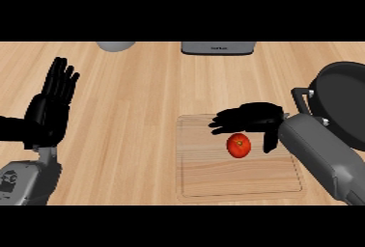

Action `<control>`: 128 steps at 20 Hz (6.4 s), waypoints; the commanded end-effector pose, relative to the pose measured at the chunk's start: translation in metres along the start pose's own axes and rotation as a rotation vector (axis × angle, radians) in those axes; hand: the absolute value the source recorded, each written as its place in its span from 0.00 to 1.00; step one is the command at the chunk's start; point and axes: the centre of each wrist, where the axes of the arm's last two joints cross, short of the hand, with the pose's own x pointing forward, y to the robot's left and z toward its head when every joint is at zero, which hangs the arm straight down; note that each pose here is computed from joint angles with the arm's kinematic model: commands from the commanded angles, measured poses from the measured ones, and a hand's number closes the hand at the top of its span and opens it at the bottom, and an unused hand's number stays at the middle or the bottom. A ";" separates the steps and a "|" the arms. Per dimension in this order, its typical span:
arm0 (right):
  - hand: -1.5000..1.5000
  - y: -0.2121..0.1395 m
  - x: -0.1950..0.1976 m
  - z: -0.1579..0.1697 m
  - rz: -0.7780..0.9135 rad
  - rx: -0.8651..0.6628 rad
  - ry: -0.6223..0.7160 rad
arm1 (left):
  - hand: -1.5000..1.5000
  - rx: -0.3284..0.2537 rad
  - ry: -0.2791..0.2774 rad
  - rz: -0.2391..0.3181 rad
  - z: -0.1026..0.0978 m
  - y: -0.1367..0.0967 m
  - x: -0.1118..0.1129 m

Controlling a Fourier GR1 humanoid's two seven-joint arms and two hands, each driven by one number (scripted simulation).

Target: Pick the tomato from the cutting board and place it in the pot

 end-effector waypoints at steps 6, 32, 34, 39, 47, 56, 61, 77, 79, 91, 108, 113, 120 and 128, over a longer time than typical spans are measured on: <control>0.00 0.022 0.000 -0.022 -0.015 0.033 -0.087 | 0.50 -0.003 0.003 0.004 0.002 -0.006 0.012; 1.00 -0.003 -0.019 0.025 -0.026 -0.414 0.593 | 0.50 0.024 -0.012 -0.018 -0.007 0.005 0.003; 1.00 -0.005 -0.024 0.044 -0.071 -0.475 0.760 | 0.50 0.026 -0.014 -0.015 -0.006 0.004 0.003; 1.00 -0.043 -0.035 0.070 -0.154 -0.753 1.200 | 0.50 0.010 -0.019 -0.006 -0.007 0.001 0.005; 1.00 -0.115 -0.034 0.122 -0.042 -1.167 1.850 | 0.50 -0.054 -0.031 0.001 -0.010 -0.013 0.010; 1.00 -0.169 -0.028 0.132 0.215 -1.396 2.368 | 0.50 -0.083 -0.025 0.004 -0.016 -0.027 0.013; 1.00 -0.160 -0.036 0.098 0.203 -1.283 2.593 | 0.50 -0.041 -0.002 -0.012 -0.007 -0.013 -0.001; 1.00 -0.077 -0.037 0.173 0.199 -1.265 2.614 | 0.50 0.020 0.007 -0.011 -0.004 0.009 0.016; 1.00 -0.068 -0.038 0.164 0.184 -1.233 2.615 | 0.50 0.022 0.001 -0.011 0.007 0.007 -0.005; 1.00 -0.008 -0.032 0.193 -0.278 -1.328 2.644 | 0.50 0.021 0.007 0.000 -0.011 0.008 0.007; 0.00 -0.006 -0.019 0.212 -0.173 -1.962 2.200 | 0.50 -0.012 0.013 0.002 -0.005 -0.011 0.000; 0.00 0.003 -0.005 0.221 -0.152 -2.185 2.098 | 0.50 0.029 -0.001 -0.015 -0.007 0.003 0.005; 0.00 0.040 0.039 0.234 0.009 -2.339 2.006 | 0.50 0.027 -0.001 -0.017 0.008 0.019 -0.003; 0.00 0.080 0.112 0.249 0.082 -2.400 1.977 | 0.50 0.020 0.004 -0.001 0.009 0.014 -0.016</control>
